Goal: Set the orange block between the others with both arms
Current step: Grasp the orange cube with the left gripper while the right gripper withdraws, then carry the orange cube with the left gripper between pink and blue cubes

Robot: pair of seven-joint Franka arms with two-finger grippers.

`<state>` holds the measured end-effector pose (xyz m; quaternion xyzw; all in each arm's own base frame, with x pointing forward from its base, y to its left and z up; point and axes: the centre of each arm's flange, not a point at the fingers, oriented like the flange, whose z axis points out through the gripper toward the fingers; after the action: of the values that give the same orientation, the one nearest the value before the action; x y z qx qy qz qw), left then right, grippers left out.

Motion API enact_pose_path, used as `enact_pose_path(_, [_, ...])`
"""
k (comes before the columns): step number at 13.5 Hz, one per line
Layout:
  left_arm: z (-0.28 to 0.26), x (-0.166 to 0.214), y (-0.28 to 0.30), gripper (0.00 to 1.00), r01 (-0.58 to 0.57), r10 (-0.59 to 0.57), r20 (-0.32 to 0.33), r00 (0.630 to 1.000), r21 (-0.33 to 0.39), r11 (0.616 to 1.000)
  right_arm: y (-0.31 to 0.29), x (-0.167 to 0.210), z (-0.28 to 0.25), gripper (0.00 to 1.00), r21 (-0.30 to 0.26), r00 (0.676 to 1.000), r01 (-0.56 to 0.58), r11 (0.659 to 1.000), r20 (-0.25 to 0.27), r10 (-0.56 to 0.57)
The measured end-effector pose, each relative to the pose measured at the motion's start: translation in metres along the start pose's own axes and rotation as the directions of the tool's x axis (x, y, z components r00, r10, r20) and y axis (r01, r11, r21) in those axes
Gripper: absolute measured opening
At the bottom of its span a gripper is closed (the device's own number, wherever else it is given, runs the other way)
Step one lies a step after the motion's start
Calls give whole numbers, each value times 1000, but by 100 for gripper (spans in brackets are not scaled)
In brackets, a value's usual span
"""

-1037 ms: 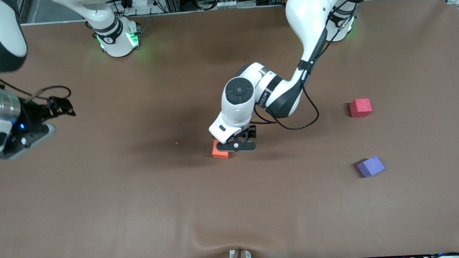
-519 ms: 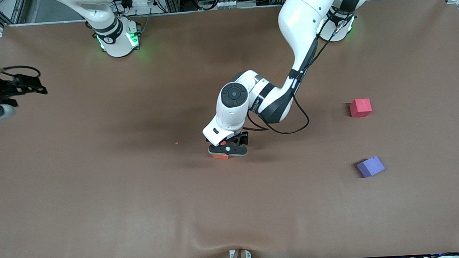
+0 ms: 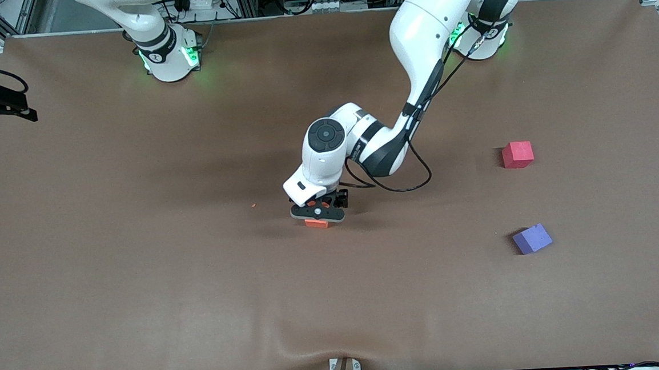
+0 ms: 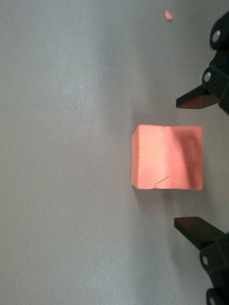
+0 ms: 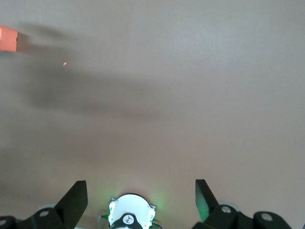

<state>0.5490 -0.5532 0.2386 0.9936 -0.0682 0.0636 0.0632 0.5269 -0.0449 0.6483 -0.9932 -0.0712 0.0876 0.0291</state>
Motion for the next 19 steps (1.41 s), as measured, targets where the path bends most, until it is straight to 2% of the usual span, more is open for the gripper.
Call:
enact_pose_path(3, [14, 1, -4, 100, 0, 0, -17, 1000, 7, 1000, -7, -7, -17, 100, -2, 990, -137, 991, -38, 136])
enact_pose_path(5, [16, 0, -3, 100, 3, -3, -17, 1000, 6, 1000, -10, -20, -32, 100, 3, 980, -188, 982, -72, 188])
enact_pose_path(7, [16, -1, -1, 100, 14, -14, -17, 1000, 5, 1000, -10, -27, -41, 100, 21, 972, -211, 977, -103, 212])
enact_pose_path(11, [20, -4, 3, 100, 12, -12, -25, 1000, 0, 1000, 2, -25, -43, 100, 118, 961, -227, 967, -131, 242])
enact_pose_path(13, [28, -6, 2, 100, 14, -14, -23, 1000, 1, 1000, -1, -20, -44, 100, 119, 959, -220, 968, -156, 237])
enact_pose_path(14, [30, -6, 1, 93, 16, -15, -23, 1000, 2, 1000, -2, -19, -44, 100, 116, 959, -216, 969, -158, 233])
enact_pose_path(15, [31, -6, 0, 92, 17, -17, -23, 1000, 4, 1000, -2, -19, -44, 100, 105, 959, -219, 970, -158, 234])
enact_pose_path(16, [32, -5, -1, 85, 18, -18, -24, 1000, 9, 1000, 0, -19, -43, 100, 85, 959, -227, 970, -157, 238])
enact_pose_path(18, [35, -1, -8, 60, 23, -22, -29, 999, 20, 1000, 2, -20, -43, 100, 55, 958, -235, 970, -153, 241])
enact_pose_path(19, [33, 2, -9, 56, 26, -25, -34, 999, 23, 999, 2, -21, -42, 100, 50, 960, -236, 971, -146, 240])
